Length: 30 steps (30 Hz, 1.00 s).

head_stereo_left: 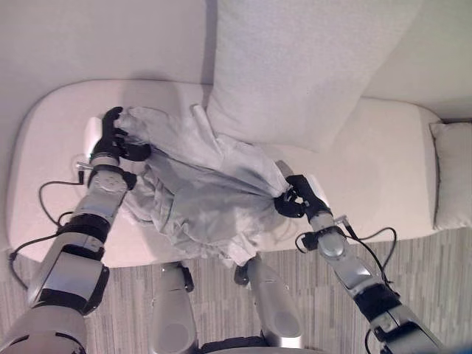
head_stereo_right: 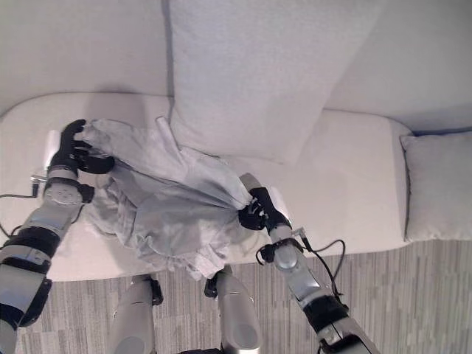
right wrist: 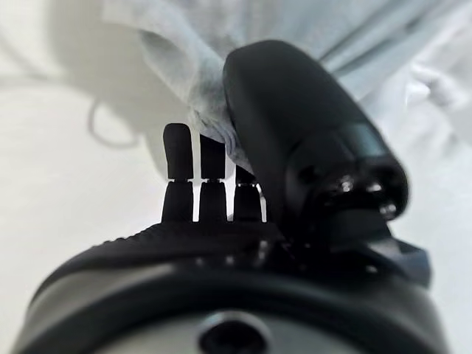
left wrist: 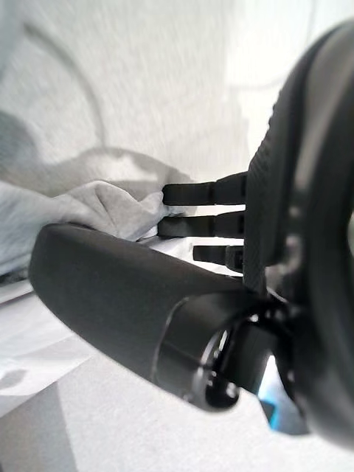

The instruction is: Hang the clothes on the sofa on the clothes rack.

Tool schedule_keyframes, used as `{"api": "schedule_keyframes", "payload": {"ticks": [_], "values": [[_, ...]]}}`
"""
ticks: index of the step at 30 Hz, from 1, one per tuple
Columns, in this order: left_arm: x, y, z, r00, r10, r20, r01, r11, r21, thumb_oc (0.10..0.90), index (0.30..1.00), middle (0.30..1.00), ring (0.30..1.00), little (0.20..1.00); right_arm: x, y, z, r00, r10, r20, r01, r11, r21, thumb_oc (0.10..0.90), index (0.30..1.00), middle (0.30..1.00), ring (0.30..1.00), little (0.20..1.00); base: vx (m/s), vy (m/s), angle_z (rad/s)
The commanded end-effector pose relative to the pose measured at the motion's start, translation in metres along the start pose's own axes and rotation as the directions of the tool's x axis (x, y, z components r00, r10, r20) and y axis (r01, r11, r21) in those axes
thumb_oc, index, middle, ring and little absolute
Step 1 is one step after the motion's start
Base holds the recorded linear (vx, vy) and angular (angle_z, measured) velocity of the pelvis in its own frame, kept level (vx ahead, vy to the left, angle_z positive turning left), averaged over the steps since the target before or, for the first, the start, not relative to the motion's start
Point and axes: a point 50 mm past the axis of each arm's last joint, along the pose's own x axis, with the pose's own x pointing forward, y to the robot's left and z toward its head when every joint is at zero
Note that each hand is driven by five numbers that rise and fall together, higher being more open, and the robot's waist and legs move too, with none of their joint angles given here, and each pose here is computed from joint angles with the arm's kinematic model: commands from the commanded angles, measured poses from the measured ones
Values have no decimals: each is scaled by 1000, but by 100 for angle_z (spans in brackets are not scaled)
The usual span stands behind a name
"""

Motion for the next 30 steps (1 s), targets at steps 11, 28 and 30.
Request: {"api": "schedule_keyframes", "payload": {"ticks": [11, 28, 30], "values": [[-27, -45, 76, 934, -54, 353, 130, 972, -194, 400, 300, 300, 300, 300, -24, -49, -44, 969, -194, -150, 188, 981, -52, 400, 300, 300, 300, 300, -6, -17, -11], [-70, -10, 79, 879, 108, 465, 138, 875, -464, 453, 380, 380, 380, 380, -7, -105, -2, 948, -316, 39, 319, 939, -126, 400, 300, 300, 300, 300, 50, -25, 1], [-77, -14, 53, 908, 28, 417, 168, 889, -427, 800, 900, 900, 900, 900, -7, -110, -5, 954, -300, 21, 300, 942, -148, 400, 300, 300, 300, 300, 117, -39, 20]]}}
